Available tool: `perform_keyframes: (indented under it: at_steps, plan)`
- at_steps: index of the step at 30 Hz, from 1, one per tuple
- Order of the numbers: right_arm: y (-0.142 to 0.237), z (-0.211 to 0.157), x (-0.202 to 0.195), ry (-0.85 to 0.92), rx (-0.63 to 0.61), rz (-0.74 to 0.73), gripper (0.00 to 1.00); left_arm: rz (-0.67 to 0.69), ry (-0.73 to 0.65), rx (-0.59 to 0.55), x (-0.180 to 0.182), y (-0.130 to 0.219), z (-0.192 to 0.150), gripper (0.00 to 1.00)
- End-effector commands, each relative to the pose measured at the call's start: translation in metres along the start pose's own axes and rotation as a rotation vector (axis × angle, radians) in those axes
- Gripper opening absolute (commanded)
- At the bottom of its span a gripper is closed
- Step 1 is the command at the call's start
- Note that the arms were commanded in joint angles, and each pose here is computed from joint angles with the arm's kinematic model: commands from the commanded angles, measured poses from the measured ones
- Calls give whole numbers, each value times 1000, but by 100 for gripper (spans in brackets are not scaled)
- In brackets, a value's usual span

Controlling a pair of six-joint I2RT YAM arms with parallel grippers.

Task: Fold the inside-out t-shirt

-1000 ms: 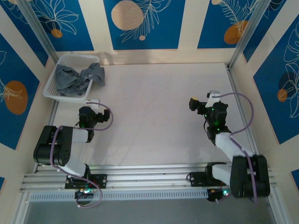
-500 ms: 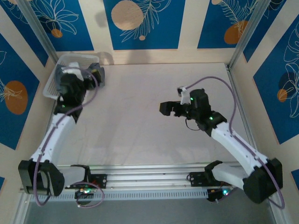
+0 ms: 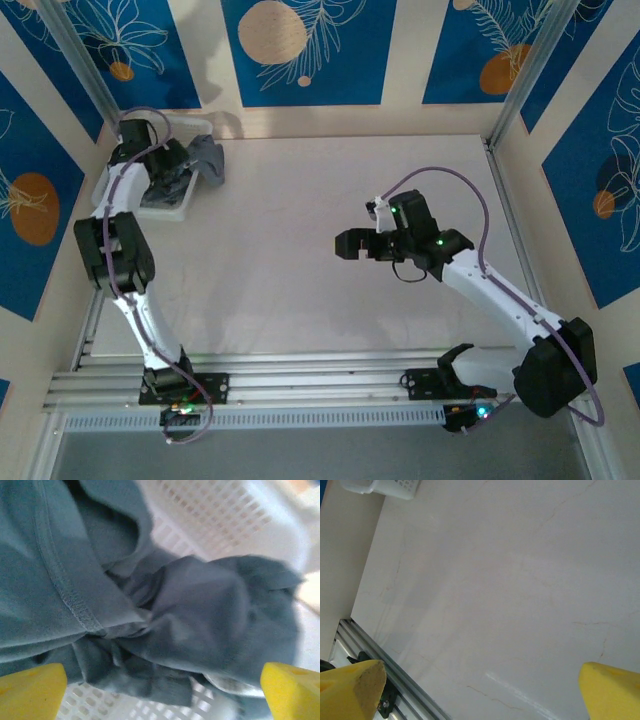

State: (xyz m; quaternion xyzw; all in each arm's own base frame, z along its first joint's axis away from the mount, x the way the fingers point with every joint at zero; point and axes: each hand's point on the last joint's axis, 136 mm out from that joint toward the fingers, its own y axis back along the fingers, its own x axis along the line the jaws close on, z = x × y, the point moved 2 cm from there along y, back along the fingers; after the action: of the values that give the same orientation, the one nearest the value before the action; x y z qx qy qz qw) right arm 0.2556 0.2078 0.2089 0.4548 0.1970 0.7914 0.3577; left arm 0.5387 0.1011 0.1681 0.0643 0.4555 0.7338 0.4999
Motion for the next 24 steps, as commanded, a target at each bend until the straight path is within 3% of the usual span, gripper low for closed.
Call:
perform_keyframes:
  at_steps: [1,4,9,10,11,13,14,17,21,24]
  plan:
    - [14,-3,3,6,-16,5,99,52,4,33,15,-5,9,99]
    - [16,-5,2,2,-26,6,99,108,-21,3,35,-20,18,99]
    - [20,-1,8,0,-26,17,99,136,-83,50,42,-44,23,99]
    - [21,0,9,2,-27,14,99,123,-95,49,40,-46,26,88]
    - [23,1,10,5,-31,14,99,97,-102,50,36,-48,27,69]
    - [27,3,11,9,-44,6,99,5,-97,51,22,-43,31,6]
    - [28,5,12,10,-54,3,99,-36,-93,51,13,-35,35,0]
    - [34,10,13,6,-94,-1,99,-183,-65,-24,-25,16,60,0]
    - [39,17,15,2,-153,5,99,-369,-114,-244,-99,143,102,0]
    - [42,21,13,1,-194,-3,99,-546,-196,-348,-164,246,101,0]
